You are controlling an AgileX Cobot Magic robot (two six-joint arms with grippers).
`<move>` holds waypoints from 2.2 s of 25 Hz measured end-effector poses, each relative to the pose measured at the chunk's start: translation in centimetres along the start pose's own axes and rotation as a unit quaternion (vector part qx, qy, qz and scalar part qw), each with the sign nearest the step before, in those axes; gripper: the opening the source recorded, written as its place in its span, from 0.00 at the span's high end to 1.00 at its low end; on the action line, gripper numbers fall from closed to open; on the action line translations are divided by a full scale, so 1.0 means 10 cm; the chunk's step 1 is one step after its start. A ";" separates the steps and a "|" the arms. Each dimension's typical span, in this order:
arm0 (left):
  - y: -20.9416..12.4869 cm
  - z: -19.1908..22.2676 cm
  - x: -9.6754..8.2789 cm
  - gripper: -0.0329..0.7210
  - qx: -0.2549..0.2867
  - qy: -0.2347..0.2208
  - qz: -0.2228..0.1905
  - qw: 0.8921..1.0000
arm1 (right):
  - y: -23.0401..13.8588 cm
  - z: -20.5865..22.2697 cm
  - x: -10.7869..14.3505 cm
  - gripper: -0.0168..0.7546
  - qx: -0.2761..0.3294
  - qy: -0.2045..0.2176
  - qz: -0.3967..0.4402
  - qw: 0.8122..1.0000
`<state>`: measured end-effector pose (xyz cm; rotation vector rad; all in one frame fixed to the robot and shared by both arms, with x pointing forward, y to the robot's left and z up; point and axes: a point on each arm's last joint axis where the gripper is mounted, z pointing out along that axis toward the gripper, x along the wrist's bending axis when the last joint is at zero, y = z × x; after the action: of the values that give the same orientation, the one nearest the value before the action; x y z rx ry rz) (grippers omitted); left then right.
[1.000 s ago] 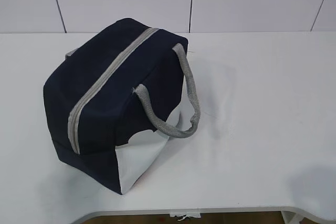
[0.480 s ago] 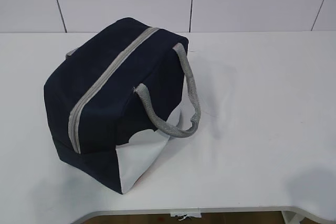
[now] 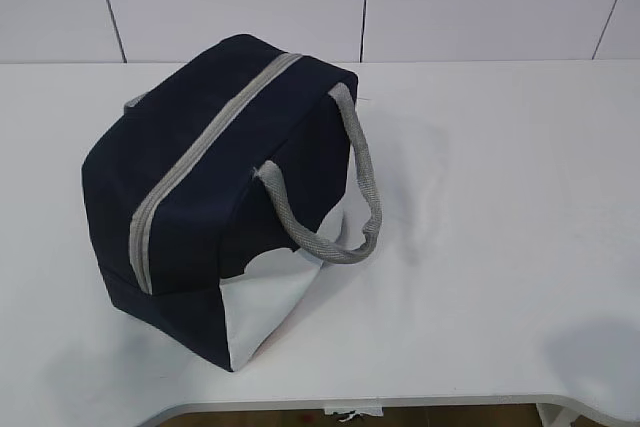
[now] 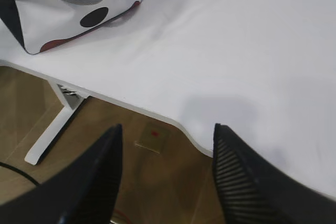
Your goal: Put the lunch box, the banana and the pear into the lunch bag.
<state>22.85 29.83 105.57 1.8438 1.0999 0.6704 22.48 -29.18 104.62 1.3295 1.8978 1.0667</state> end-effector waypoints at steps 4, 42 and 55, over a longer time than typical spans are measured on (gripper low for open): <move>0.00 0.01 -0.01 0.62 0.001 0.050 -0.027 0.998 | 0.01 0.01 0.00 0.42 0.002 -0.051 0.025 0.998; 0.00 0.01 0.01 0.63 0.006 0.122 -0.048 0.991 | 0.01 0.02 -0.01 0.42 0.003 -0.085 0.035 0.996; 0.00 0.01 0.01 0.63 0.007 0.149 -0.064 0.987 | 0.01 0.02 -0.01 0.42 0.003 -0.085 0.035 0.996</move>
<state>22.99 29.86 105.56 1.7032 1.4059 0.8848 22.67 -29.20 104.61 1.4517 1.7435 0.9500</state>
